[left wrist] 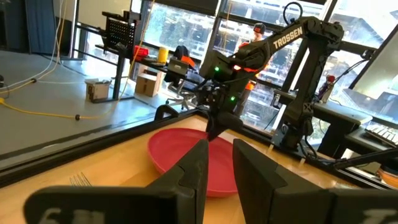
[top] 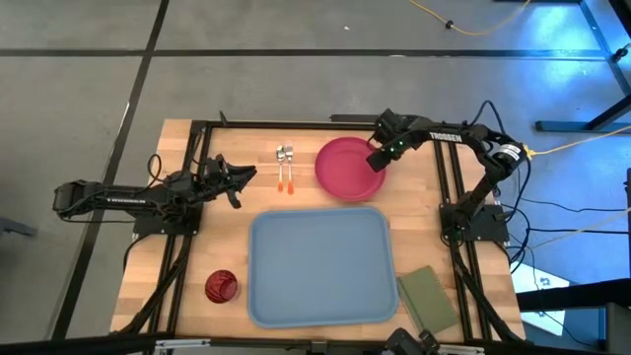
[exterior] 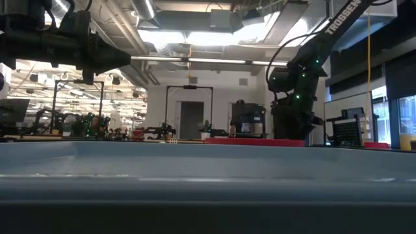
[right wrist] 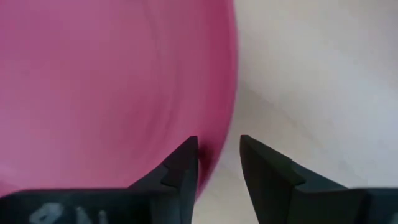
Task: Pick and place plate/cup/fork/spoon on tray
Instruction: Put the plate pink on the blue tray
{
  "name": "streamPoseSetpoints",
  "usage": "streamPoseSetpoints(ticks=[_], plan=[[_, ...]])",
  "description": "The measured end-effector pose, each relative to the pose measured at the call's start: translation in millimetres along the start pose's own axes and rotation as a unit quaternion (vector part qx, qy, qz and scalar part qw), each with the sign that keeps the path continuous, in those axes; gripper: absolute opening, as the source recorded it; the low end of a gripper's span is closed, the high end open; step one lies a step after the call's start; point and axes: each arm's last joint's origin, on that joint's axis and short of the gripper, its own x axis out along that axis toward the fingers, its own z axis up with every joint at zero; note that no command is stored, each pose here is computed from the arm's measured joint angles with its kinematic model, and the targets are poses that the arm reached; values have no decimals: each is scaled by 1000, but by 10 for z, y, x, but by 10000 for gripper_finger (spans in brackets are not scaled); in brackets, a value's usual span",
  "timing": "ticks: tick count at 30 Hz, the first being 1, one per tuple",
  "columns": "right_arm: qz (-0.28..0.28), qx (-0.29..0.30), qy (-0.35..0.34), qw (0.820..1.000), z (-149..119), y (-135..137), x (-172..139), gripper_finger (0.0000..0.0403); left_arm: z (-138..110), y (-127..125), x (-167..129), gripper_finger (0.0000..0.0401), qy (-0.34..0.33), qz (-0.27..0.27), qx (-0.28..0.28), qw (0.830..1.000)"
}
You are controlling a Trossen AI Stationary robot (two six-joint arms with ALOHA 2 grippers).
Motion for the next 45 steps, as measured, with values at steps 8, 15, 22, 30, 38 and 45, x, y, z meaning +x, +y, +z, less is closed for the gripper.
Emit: streamPoseSetpoints(ticks=[8,15,22,30,38,45], plan=[[24,30,5,999,-62,23,62,124,0,0,0,66,0,-1,0,1000],[27,3,-5,1000,-69,52,82,74,0,-1,0,66,0,-1,0,1000],[41,-22,-48,998,80,89,-2,8,-4,0,0,66,2,0,1,1000],[49,-46,-151,986,443,209,-531,7,-11,2,0,66,5,1,3,1000],[211,-140,-170,952,456,828,-1041,7,-47,12,-2,66,23,6,8,1000],[220,-247,-127,935,-61,1660,-997,7,-55,15,-2,66,26,7,9,1000]])
